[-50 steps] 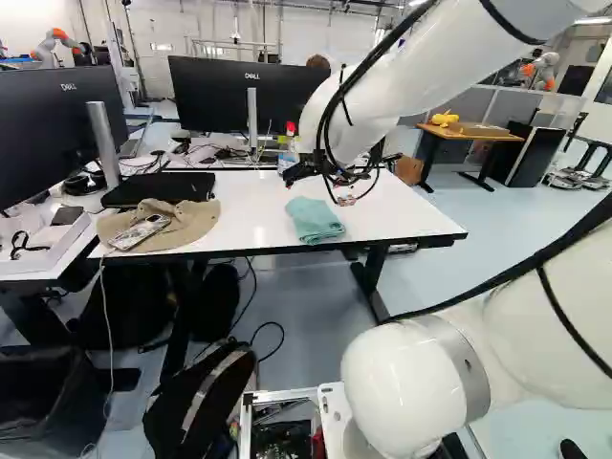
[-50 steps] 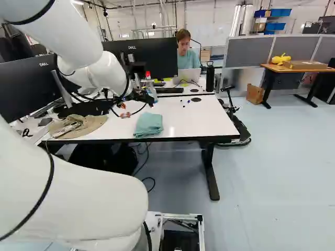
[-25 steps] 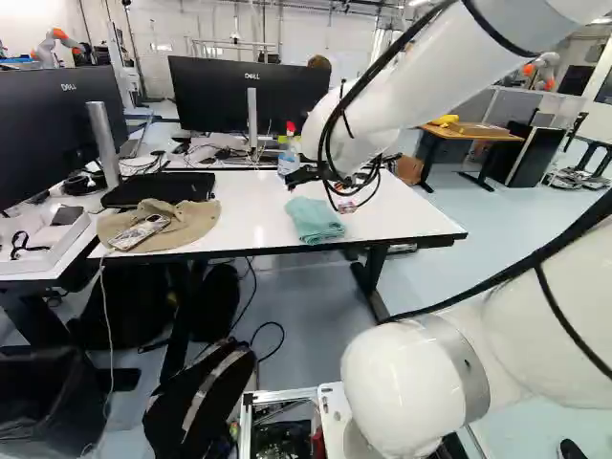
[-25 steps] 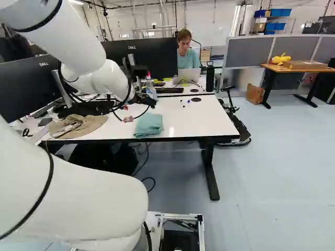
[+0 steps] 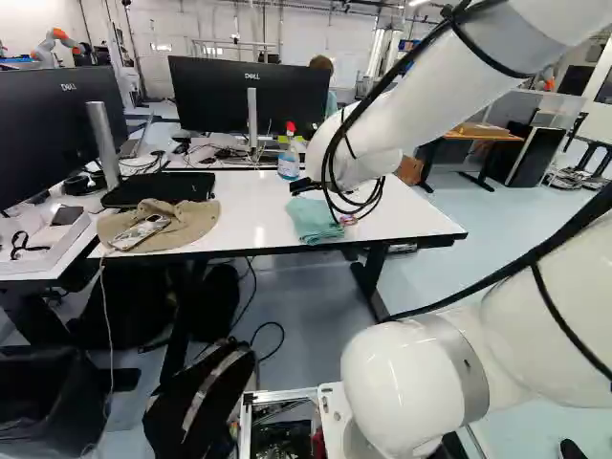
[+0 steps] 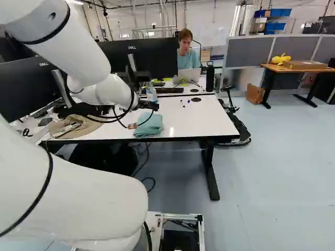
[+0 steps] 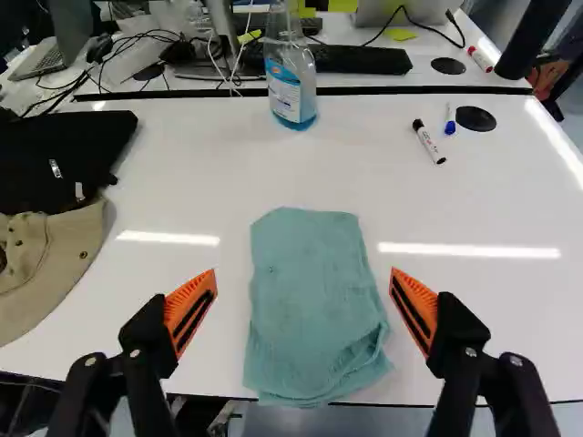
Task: Clean the table with the green towel
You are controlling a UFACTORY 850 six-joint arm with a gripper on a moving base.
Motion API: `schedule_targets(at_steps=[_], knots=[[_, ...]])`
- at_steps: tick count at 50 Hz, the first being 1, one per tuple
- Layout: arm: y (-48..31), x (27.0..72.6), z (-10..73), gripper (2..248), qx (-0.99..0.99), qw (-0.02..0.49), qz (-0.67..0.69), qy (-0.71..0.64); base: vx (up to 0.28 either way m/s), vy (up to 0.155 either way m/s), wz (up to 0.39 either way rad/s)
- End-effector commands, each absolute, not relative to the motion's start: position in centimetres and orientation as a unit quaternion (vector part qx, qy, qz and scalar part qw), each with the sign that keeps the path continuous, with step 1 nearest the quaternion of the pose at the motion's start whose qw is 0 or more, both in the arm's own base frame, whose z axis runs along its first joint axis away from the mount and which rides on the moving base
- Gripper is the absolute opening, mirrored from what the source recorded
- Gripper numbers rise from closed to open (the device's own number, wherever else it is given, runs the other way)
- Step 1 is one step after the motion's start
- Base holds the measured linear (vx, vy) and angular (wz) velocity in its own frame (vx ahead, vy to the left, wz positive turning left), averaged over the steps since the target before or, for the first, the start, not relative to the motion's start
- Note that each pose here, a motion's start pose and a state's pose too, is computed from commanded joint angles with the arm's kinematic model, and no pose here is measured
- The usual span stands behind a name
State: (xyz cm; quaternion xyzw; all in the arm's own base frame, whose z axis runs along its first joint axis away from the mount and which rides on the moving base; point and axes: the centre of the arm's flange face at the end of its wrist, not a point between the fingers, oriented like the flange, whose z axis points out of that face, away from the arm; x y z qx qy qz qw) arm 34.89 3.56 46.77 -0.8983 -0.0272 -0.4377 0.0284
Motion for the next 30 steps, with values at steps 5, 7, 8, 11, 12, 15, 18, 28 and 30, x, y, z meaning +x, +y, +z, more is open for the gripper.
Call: schedule_targets(at_steps=[5,7,8,11,12,15,18,28,30], knots=[[3.3,34.6,46.0,247,-0.894,0.027,-0.447,-0.025,0.0,0.0,0.0],[3.2,34.5,45.7,247,-0.892,0.026,-0.451,-0.024,0.0,0.0,0.0],[3.1,34.4,45.5,247,-0.891,0.025,-0.453,-0.024,0.0,0.0,0.0],[3.0,34.2,45.0,247,-0.888,0.024,-0.459,-0.023,0.0,0.0,0.0],[2.9,34.1,44.9,247,-0.887,0.024,-0.461,-0.022,0.0,0.0,0.0],[2.7,33.8,44.4,247,-0.883,0.022,-0.468,-0.021,0.0,0.0,0.0],[2.5,33.6,43.9,247,-0.88,0.021,-0.474,-0.019,0.0,0.0,0.0],[2.0,32.6,42.3,247,-0.868,0.017,-0.496,-0.015,0.0,0.0,0.0],[1.9,32.4,42.0,247,-0.866,0.016,-0.5,-0.014,0.0,0.0,0.0]])
